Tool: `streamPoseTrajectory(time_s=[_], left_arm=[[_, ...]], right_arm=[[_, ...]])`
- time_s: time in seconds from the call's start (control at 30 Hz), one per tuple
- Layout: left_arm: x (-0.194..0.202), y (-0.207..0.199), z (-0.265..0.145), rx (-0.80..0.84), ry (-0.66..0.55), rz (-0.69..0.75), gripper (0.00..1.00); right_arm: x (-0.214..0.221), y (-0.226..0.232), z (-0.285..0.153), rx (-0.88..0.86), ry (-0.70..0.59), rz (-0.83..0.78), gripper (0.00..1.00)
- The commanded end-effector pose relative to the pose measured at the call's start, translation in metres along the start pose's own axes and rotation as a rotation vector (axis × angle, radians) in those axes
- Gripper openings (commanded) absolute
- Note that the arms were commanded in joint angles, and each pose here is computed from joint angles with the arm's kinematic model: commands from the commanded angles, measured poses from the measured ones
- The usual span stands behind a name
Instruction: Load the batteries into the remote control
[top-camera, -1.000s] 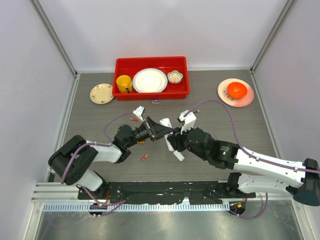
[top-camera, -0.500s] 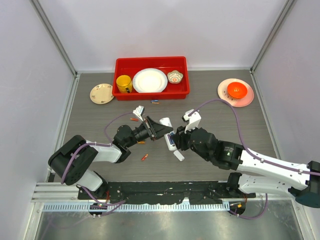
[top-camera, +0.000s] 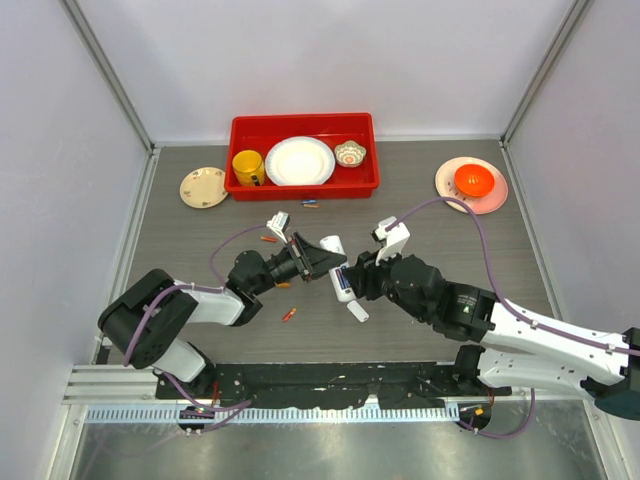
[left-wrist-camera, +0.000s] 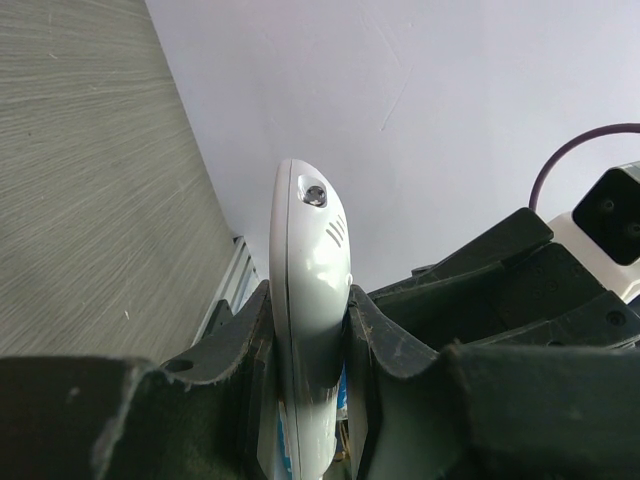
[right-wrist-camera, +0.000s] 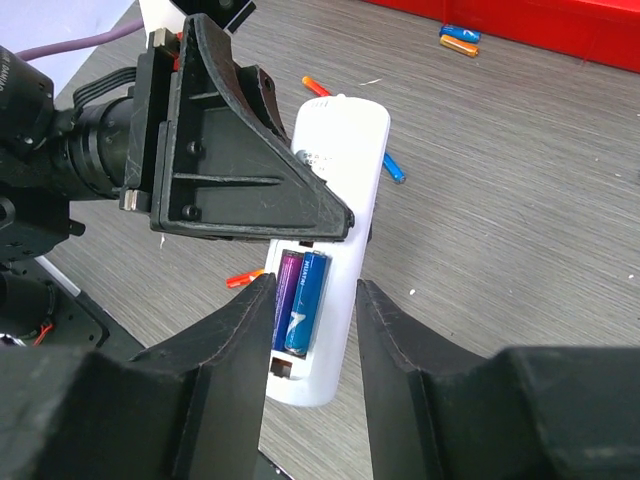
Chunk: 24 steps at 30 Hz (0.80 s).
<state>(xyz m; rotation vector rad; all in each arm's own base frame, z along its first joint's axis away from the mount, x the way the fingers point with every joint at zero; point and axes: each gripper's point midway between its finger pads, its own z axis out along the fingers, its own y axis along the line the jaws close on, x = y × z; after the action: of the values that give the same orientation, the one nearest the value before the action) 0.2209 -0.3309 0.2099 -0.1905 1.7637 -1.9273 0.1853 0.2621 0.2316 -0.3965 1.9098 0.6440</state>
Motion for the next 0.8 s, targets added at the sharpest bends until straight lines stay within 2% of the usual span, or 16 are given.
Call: streamPoseTrajectory(time_s=[0.0,0.13,0.3,0.47,0.77], left_arm=[[-0.004,-0.041,0.002,0.162,-0.010,0.063,0.01],[-0.005,-0.047,0.000,0.181,-0.015,0.069,0.00],[-0.004,-0.061,-0.003,0.223,-0.007,0.075,0.00],[-0.002,-0.069,-0.008,0.253,-0.004,0.080,0.00],[-0.003,-0.073,-0.009,0.262,-0.007,0.086,0.00]], right_arm=[[-0.045,0.009,-0.016,-0.043,-0.142,0.104,0.44],[-0.041,0.015,-0.017,-0.086,-0.111,0.172,0.52],[-0.031,0.012,-0.014,-0.114,-0.075,0.234,0.56],[-0.027,0.001,-0.013,-0.139,-0.064,0.290,0.56],[-0.012,0.000,-0.012,-0.156,-0.027,0.268,0.55]])
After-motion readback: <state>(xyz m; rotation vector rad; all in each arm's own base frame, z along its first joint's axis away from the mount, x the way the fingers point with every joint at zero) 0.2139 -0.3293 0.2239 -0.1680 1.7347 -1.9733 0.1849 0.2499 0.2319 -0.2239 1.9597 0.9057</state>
